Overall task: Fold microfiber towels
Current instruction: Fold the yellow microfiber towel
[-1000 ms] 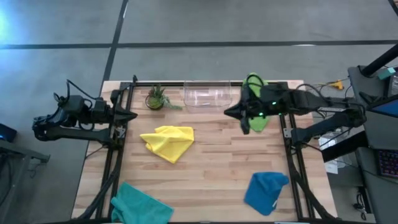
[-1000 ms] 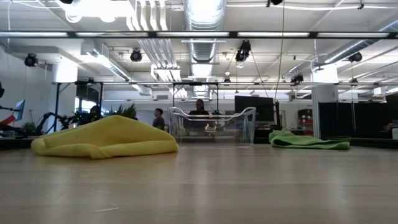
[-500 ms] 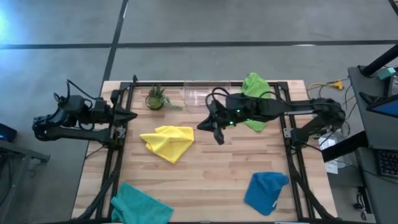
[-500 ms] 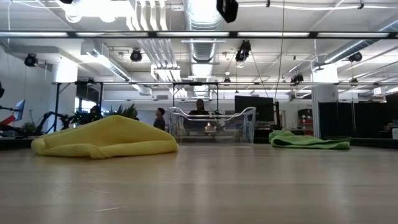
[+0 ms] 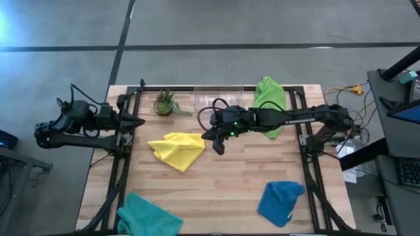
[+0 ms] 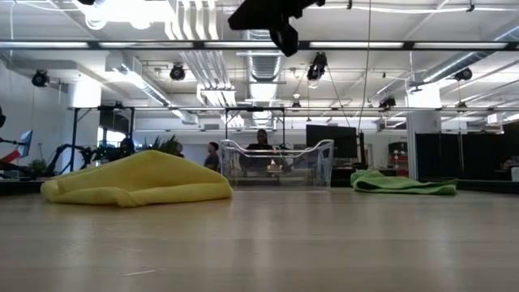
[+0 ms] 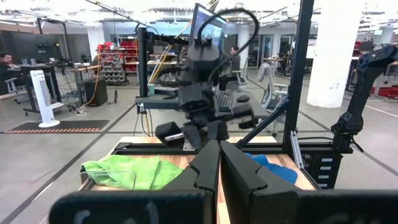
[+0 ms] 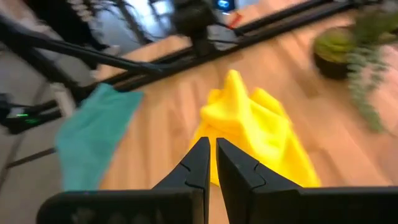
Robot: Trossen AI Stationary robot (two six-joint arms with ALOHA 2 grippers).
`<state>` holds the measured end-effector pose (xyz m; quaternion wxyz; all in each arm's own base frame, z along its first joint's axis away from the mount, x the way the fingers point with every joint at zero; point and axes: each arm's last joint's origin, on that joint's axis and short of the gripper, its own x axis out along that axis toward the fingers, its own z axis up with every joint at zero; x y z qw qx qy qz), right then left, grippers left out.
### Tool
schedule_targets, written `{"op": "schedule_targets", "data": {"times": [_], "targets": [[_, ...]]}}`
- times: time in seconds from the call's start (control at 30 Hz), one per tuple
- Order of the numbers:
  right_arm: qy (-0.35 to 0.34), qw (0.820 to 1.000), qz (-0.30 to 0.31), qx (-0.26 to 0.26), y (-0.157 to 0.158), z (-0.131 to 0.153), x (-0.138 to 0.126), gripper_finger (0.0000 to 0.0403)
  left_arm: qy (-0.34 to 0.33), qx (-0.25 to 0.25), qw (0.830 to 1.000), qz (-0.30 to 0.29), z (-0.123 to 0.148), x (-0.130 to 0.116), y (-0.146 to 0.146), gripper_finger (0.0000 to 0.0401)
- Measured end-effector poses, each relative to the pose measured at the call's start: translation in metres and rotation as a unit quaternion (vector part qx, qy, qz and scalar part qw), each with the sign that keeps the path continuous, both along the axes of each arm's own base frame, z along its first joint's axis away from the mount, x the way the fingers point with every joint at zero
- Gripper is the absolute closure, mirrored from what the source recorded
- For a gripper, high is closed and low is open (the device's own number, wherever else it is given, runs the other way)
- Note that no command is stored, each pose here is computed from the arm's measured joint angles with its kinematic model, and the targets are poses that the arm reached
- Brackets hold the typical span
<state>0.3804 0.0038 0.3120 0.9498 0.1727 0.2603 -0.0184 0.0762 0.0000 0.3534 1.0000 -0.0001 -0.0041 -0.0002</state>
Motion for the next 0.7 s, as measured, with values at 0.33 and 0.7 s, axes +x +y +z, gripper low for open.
{"op": "schedule_targets", "data": {"times": [0.33,0.7], "targets": [[0.065,0.997,-0.031,0.038,0.007,-0.031,0.011,0.0380,0.000,0.000,1.000,0.000,0.000,0.000,0.000,0.0401],[0.017,0.993,-0.020,0.115,0.022,-0.043,0.032,0.0356,-0.009,0.190,0.982,0.024,0.003,0.002,0.001,0.0401]]}}
